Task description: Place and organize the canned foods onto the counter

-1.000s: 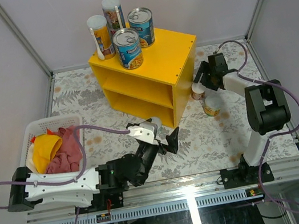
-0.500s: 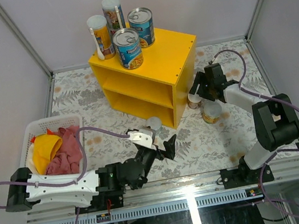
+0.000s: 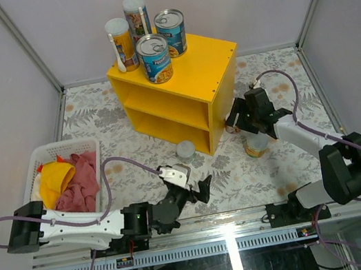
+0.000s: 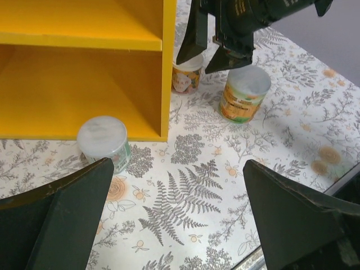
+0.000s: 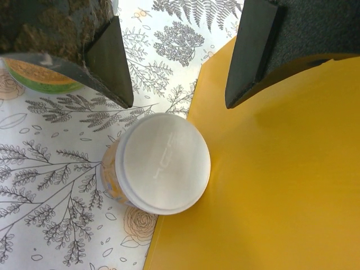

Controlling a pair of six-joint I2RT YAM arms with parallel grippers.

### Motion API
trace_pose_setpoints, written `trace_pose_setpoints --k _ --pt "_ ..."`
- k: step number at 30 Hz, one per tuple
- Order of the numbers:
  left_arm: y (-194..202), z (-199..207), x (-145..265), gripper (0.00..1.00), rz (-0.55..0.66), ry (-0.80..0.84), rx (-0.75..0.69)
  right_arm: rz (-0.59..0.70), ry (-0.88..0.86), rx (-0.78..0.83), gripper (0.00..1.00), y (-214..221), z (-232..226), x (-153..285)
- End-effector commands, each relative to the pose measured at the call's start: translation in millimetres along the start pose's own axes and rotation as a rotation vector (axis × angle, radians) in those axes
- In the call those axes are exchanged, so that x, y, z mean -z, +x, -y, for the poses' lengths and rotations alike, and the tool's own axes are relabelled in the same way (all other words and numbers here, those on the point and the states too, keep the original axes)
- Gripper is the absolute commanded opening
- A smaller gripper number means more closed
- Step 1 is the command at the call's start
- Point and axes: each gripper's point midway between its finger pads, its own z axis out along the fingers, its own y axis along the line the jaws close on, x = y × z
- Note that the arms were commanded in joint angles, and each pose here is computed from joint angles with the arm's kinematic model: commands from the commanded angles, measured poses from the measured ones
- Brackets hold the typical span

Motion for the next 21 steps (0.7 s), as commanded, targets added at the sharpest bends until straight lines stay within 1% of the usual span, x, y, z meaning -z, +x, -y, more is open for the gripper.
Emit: trace_pose_setpoints --k 1,7,14,17,21 --pt "-3.3 8.8 2.6 0.99 0.03 0.009 0.111 0.034 0.022 0.028 0.73 -6.4 0.7 16.1" --pt "-0.4 9.3 9.8 0.99 0.03 0.001 0.103 0.129 0.058 0.064 0.76 -33.5 -1.0 34.3" --pt "-2.1 9.7 17.6 0.99 0.034 -0.004 0.103 0.207 0.119 0.06 0.78 -57.1 4.4 29.3" --pt "-0.6 13.1 21.0 0.99 0.026 0.005 0.091 0.244 0.118 0.021 0.76 -72.4 3.7 23.3" --pt "2.0 16.2 24.8 0.99 0.011 0.01 0.073 0.244 0.111 -0.022 0.71 -88.0 -1.2 6.4"
